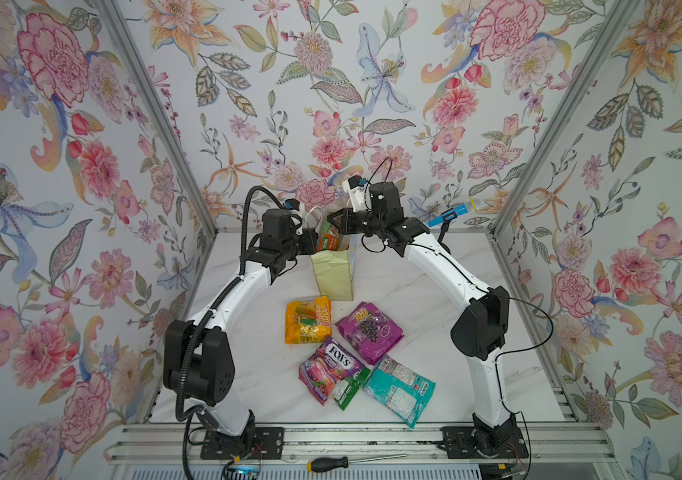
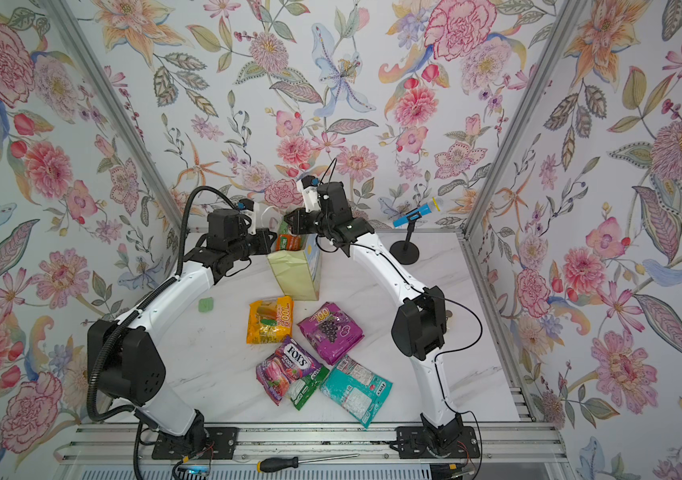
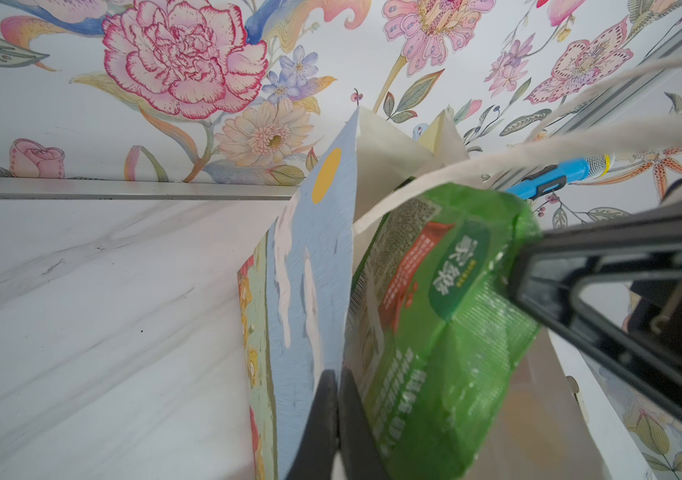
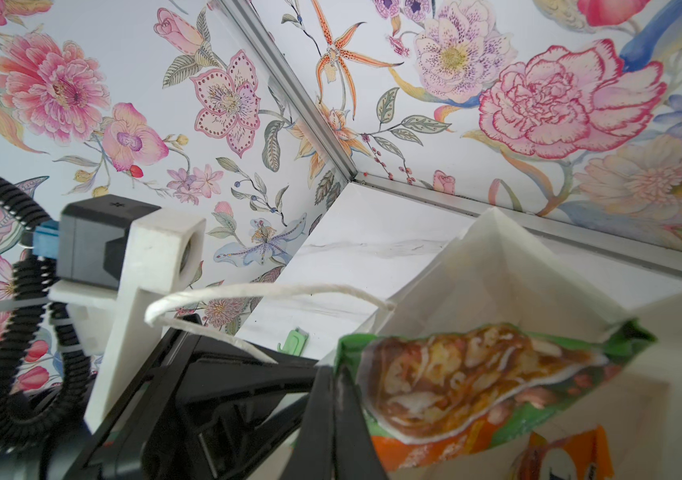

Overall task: Place the snacks into the paper bag
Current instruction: 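Lower the green pack into the paper bag and open the right gripper, then move the right gripper back toward the teal FOX'S pack nearest the robot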

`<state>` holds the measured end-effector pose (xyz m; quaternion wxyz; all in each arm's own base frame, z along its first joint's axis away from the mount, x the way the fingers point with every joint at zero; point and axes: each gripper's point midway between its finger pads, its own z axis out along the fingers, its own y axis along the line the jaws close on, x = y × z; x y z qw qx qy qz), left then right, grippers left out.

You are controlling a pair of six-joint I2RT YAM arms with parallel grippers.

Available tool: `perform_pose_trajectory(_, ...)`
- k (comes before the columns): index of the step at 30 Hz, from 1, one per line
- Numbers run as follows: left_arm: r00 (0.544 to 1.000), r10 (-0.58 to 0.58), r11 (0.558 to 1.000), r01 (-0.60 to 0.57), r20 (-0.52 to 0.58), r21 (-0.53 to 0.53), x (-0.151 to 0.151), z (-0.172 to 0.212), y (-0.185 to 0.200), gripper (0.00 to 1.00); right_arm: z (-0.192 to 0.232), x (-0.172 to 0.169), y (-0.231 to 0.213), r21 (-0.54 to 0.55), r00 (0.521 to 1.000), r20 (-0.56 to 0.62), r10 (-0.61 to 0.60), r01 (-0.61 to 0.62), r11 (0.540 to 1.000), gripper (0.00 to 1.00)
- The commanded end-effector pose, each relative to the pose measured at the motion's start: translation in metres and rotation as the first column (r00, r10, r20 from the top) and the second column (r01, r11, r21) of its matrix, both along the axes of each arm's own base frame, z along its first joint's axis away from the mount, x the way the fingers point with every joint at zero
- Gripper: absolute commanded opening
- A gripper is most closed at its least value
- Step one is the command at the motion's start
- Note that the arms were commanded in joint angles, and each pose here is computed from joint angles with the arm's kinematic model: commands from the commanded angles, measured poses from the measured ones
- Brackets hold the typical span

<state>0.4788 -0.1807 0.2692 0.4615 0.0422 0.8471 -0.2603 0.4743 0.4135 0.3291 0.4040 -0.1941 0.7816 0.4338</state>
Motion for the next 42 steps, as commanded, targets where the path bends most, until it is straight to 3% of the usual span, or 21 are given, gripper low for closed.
perform_pose_trajectory(1,0.999,0.002,1.000,-0.002,0.035,-0.015,-0.004,0.016,0.003,0.00,-0.016,0.001,0.002,-0.014,0.999,-0.031,0.019,-0.020,1.000,0.00)
perform_pose_trajectory(4,0.999,0.002,1.000,-0.002,0.036,-0.014,-0.004,0.016,0.003,0.00,-0.024,0.001,-0.003,-0.033,0.999,-0.044,0.001,-0.003,0.999,0.01)
perform_pose_trajectory(8,0.999,0.002,1.000,-0.002,0.035,-0.013,-0.003,0.016,0.003,0.00,-0.022,-0.002,-0.008,-0.034,0.999,-0.045,-0.001,-0.001,0.999,0.18)
perform_pose_trajectory(10,0.999,0.002,1.000,-0.001,0.034,-0.015,-0.003,0.016,0.003,0.00,-0.013,-0.003,-0.012,-0.033,1.000,-0.028,-0.010,0.009,0.999,0.31)
perform_pose_trajectory(14,0.999,0.003,1.000,-0.002,0.035,-0.014,-0.003,0.017,0.003,0.00,0.015,-0.009,-0.026,-0.022,0.999,0.026,-0.041,0.041,0.999,0.47)
perform_pose_trajectory(17,0.999,0.005,1.000,-0.005,0.036,-0.013,-0.003,0.017,0.003,0.00,0.032,-0.015,-0.036,-0.003,0.996,0.062,-0.061,0.061,0.998,0.52)
perform_pose_trajectory(28,0.999,0.005,1.000,-0.005,0.036,-0.013,-0.004,0.016,0.004,0.00,0.044,-0.078,-0.078,0.072,0.991,0.102,-0.081,0.074,0.995,0.56)
perform_pose_trajectory(33,0.999,0.005,1.000,-0.004,0.034,-0.015,-0.005,0.012,0.004,0.00,-0.001,-0.115,-0.120,0.021,0.986,0.051,-0.160,0.159,0.987,0.61)
perform_pose_trajectory(42,0.999,0.009,1.000,-0.009,0.036,-0.012,-0.004,0.011,0.004,0.00,-0.103,-0.159,-0.158,-0.073,0.945,-0.221,-0.242,0.231,0.970,0.58)
